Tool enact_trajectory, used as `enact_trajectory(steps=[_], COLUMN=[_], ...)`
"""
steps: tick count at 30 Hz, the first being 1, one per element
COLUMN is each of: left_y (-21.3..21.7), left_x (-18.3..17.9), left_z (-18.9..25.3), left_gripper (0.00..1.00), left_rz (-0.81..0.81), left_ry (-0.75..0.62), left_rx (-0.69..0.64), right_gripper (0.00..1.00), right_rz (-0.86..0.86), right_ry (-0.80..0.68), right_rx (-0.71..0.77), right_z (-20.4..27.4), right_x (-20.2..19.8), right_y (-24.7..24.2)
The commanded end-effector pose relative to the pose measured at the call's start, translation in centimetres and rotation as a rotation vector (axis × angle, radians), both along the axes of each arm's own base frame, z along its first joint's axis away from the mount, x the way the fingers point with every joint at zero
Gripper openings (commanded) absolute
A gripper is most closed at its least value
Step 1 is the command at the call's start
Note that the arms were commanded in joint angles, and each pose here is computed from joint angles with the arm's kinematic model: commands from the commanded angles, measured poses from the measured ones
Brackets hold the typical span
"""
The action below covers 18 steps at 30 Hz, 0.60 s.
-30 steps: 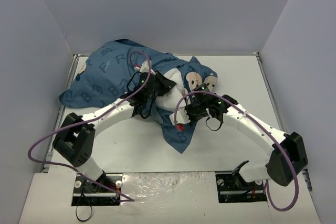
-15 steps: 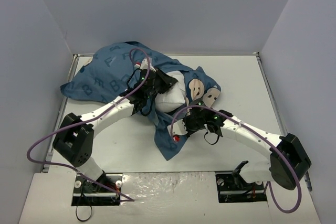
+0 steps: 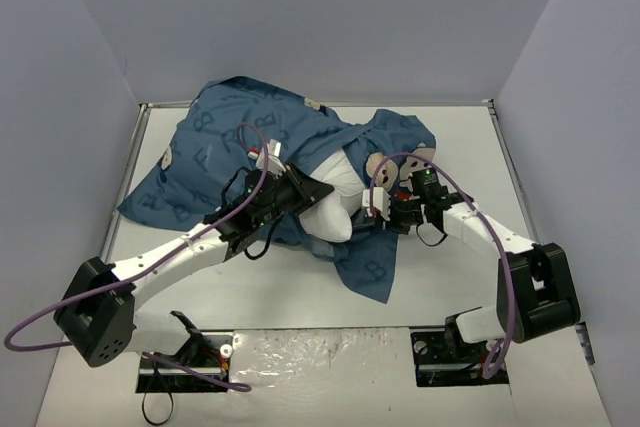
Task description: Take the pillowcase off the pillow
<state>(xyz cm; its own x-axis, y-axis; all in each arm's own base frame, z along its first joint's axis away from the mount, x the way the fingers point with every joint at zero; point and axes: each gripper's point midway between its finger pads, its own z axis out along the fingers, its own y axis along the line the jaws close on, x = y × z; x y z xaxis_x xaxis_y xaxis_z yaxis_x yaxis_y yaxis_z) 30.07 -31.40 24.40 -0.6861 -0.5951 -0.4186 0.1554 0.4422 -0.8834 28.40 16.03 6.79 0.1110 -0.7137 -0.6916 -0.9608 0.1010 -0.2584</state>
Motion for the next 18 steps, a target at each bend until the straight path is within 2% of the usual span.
enact_trajectory(steps=[1, 2, 3, 7, 9, 14, 16, 17, 18], left_y=[-0.3, -0.6, -1.5, -3.3, -4.4, -7.5, -8.4, -8.9, -9.2], left_x=[0.8, 0.7, 0.7, 1.5, 2.1, 2.1, 2.3, 2.2, 2.2], left_z=[5.1, 4.4, 3.0, 0.0, -1.5, -2.8, -3.3, -3.2, -3.6], left_gripper=[0.02, 0.02, 0.02, 0.02, 0.02, 0.02, 0.02, 0.02, 0.02], left_rz=[0.051, 0.047, 0.032, 0.021, 0.020, -0.020, -0.030, -0.038, -0.042], left_ry=[-0.152, -0.143, -0.123, -0.091, -0.077, -0.072, -0.069, -0.071, -0.065], left_rx=[-0.096, -0.079, -0.053, -0.022, -0.011, -0.008, -0.003, -0.008, 0.000], right_gripper=[0.13, 0.16, 0.23, 0.36, 0.39, 0.45, 0.57, 0.58, 0.62], right_rz=[-0.083, -0.075, -0.068, -0.073, -0.117, -0.307, -0.417, -0.538, -0.612], right_ry=[0.243, 0.265, 0.254, 0.311, 0.333, 0.387, 0.366, 0.418, 0.408], right_rx=[0.010, 0.075, 0.113, 0.265, 0.301, 0.323, 0.300, 0.315, 0.309], right_z=[-1.0, 0.1, 1.8, 8.1, 10.0, 12.7, 12.5, 12.3, 12.1], right_x=[-3.3, -3.6, -3.1, -4.2, -3.8, -1.8, -0.2, 0.3, 1.1], right_y=[-2.0, -1.6, -1.2, 0.5, 0.8, 0.2, -0.6, -0.9, -1.3])
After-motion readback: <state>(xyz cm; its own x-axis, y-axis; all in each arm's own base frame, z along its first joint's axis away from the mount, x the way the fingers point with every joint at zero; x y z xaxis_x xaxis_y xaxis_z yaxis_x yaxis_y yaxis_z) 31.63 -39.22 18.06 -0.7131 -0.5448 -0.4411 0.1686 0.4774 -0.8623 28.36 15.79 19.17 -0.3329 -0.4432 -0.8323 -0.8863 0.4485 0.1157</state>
